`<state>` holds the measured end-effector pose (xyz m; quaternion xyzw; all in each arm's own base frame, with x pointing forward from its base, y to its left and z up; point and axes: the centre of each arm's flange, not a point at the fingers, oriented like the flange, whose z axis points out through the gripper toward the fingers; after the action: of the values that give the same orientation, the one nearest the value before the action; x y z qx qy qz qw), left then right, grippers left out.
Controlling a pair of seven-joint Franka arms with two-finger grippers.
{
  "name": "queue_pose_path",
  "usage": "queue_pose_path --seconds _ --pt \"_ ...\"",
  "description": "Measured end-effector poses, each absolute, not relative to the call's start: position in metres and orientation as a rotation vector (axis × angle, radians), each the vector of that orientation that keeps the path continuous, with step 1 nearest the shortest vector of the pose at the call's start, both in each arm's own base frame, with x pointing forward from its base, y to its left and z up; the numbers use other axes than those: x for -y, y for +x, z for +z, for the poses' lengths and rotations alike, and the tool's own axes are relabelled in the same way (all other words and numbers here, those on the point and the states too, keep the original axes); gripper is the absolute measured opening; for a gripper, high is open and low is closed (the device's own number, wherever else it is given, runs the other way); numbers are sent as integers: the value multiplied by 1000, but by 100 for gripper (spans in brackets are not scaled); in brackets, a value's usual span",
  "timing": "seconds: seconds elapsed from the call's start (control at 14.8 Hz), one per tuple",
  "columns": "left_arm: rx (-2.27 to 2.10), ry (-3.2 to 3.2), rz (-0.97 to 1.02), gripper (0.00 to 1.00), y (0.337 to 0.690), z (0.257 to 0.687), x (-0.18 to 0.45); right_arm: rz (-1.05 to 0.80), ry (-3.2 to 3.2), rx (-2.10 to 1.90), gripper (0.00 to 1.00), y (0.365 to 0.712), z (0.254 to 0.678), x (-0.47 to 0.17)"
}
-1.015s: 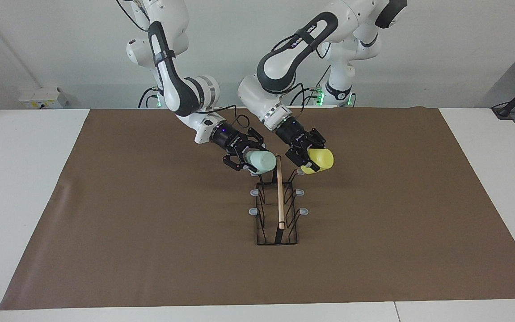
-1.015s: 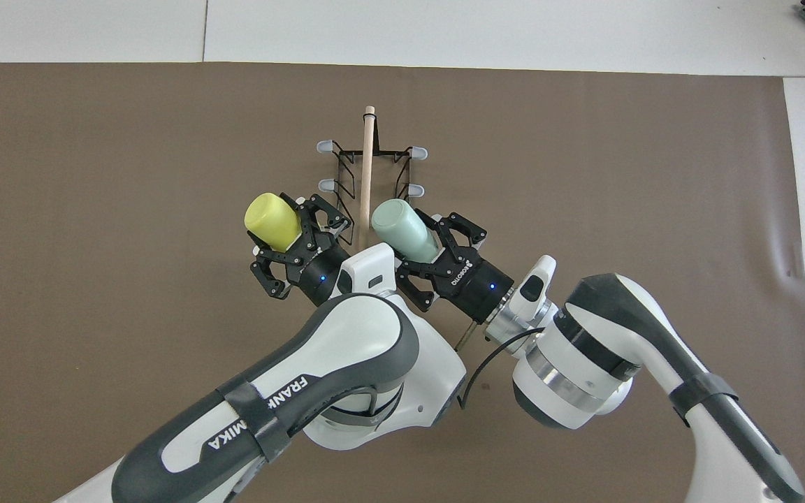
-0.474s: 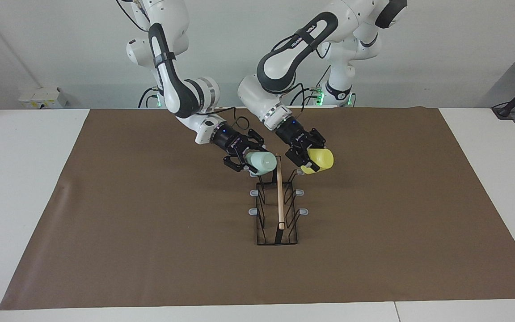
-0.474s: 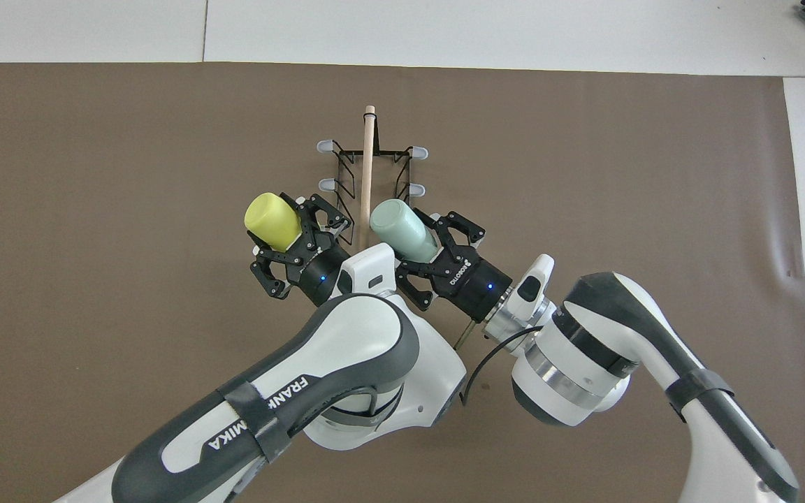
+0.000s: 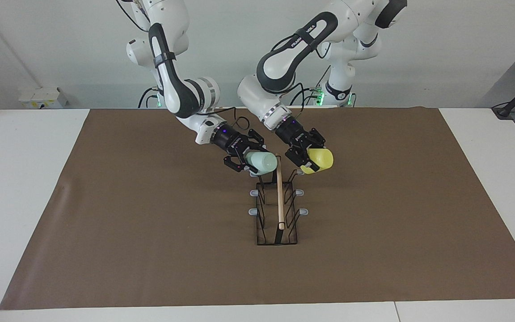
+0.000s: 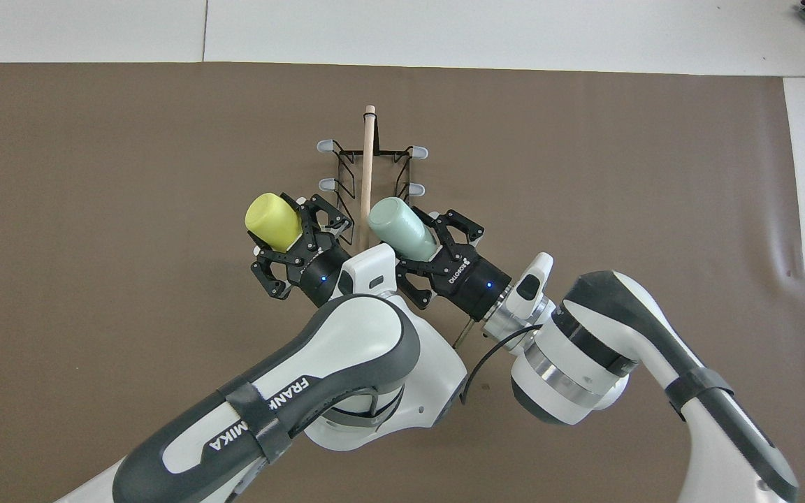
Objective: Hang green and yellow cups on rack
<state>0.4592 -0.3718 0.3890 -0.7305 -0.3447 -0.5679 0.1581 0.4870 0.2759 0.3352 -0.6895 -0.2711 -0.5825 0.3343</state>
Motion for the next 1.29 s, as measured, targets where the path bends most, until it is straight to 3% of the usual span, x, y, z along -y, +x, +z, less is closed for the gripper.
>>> queue_pose_path --seconds 0.41,0.88,1.29 --pt "988 -2068 -1642 68 461 391 370 -1579 -1774 677 70 511 344 -265" --pt "999 -2066 -1646 68 461 391 370 -1565 -1773 687 70 508 339 -271" --pt "1004 -2066 -1648 68 461 390 370 -1546 -1761 704 70 508 308 -276"
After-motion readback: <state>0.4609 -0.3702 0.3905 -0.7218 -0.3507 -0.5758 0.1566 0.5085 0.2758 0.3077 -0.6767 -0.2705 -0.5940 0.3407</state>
